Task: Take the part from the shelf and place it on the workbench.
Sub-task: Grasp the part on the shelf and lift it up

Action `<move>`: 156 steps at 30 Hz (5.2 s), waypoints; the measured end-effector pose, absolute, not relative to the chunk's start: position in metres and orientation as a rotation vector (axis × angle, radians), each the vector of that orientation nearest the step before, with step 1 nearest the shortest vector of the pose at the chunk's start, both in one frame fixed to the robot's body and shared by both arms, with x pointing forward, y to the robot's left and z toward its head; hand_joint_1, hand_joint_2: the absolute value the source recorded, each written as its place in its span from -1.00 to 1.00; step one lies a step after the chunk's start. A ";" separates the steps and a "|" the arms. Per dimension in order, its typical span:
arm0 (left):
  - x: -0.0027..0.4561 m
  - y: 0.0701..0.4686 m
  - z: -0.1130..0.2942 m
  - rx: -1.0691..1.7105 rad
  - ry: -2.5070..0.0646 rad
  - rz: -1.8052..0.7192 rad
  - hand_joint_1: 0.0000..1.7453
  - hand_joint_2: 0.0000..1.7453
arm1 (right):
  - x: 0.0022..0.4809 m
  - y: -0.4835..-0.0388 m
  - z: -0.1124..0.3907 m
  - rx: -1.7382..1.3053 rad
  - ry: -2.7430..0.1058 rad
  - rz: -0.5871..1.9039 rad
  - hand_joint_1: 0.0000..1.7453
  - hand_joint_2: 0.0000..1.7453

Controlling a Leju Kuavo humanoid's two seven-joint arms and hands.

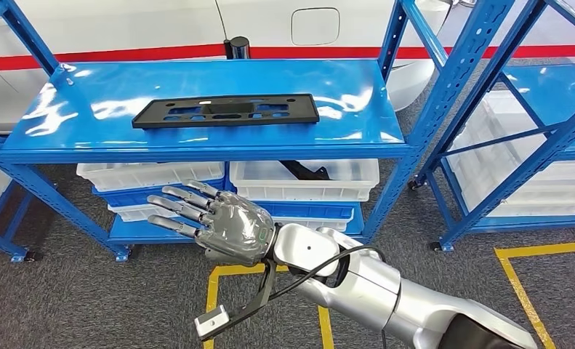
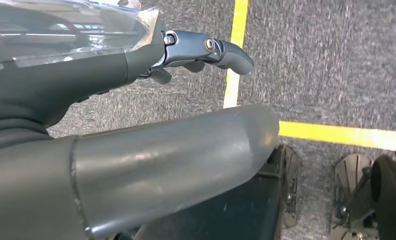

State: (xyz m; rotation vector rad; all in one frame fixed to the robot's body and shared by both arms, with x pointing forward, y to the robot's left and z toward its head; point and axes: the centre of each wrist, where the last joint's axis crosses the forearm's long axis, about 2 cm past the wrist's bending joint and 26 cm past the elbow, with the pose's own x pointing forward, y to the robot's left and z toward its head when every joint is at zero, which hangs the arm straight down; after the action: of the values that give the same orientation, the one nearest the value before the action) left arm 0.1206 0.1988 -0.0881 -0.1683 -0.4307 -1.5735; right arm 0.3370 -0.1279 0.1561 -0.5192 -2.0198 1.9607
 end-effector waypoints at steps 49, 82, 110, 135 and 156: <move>0.130 0.196 -0.085 -0.108 -0.480 -1.532 -1.00 -1.00 | 0.338 -0.138 0.147 -0.547 -1.981 1.949 -1.00 1.00; 0.128 0.194 -0.085 -0.150 -0.460 -1.586 -1.00 -1.00 | 0.335 -0.131 0.148 -0.535 -1.990 1.972 -1.00 1.00; 0.129 0.188 -0.084 -0.186 -0.450 -1.682 -1.00 -1.00 | 0.334 -0.126 0.150 -0.516 -2.001 1.982 -1.00 1.00; 0.133 0.183 -0.082 -0.179 -0.489 -1.739 -1.00 -1.00 | 0.316 -0.066 0.147 -0.306 -1.996 1.955 -1.00 1.00; 0.142 0.177 -0.077 -0.187 -0.447 -1.766 -1.00 -1.00 | 0.345 -0.054 0.128 -0.456 -1.696 1.927 -1.00 1.00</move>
State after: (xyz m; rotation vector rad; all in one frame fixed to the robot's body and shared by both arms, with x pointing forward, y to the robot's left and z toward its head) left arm 0.1424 0.1765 -0.0770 -0.1868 -0.4470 -1.7663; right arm 0.3448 -0.0542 0.1282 -0.4557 -1.6956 1.9266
